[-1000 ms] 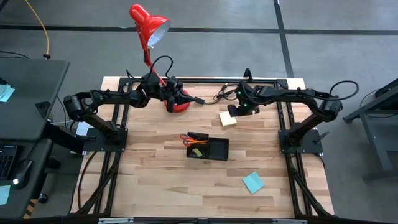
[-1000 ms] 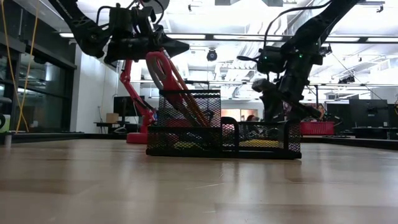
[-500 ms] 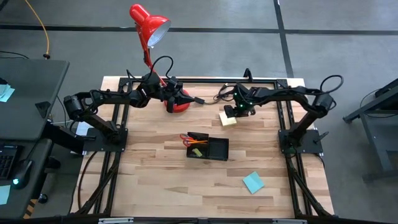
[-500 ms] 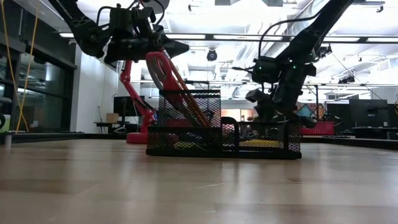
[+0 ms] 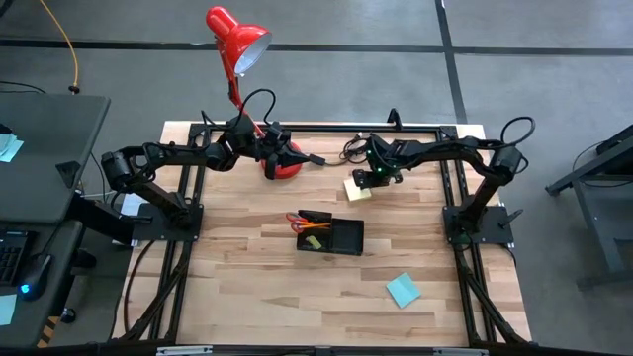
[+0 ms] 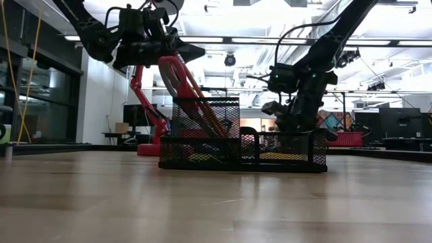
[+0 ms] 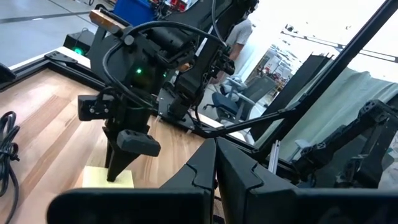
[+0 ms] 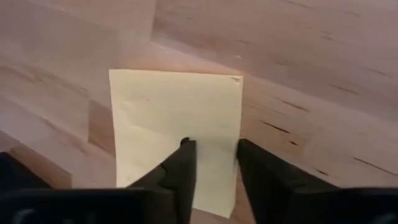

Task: Pick and place office supplies into organizer
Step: Put the yellow sticky notes into the black desk organizer

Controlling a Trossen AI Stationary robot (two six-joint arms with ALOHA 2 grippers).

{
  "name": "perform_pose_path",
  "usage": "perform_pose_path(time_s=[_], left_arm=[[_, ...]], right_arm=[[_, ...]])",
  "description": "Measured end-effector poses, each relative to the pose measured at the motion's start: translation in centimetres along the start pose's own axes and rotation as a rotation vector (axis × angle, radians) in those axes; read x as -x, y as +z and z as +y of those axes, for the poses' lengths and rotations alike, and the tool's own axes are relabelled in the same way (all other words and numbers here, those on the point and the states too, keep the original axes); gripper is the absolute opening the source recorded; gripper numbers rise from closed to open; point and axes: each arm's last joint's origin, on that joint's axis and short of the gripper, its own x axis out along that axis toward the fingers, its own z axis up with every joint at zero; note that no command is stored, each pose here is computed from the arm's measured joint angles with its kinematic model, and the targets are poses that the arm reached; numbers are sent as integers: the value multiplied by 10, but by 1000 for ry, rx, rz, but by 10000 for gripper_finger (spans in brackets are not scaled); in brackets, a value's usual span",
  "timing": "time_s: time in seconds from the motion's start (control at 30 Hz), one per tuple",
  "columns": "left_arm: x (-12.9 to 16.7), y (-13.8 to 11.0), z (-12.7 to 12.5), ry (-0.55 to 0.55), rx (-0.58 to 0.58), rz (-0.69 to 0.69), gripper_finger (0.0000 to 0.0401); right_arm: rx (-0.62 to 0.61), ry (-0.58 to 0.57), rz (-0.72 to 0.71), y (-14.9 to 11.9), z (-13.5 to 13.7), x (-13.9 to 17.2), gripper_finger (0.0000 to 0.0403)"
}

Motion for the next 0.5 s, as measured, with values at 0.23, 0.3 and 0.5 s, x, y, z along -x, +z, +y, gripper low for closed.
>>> perform_pose_path(time_s=[0.23, 0.3, 0.5], left_arm=[[0, -4, 2, 15, 16, 33, 3], [0, -5, 3, 20, 18, 44, 3], [0, -7, 4, 27, 12, 60, 3]], right_arm=[[44, 96, -17, 8, 1, -5, 11], [28, 132, -42, 10, 2, -3, 6], [-19, 233, -145, 19, 12, 7, 1]])
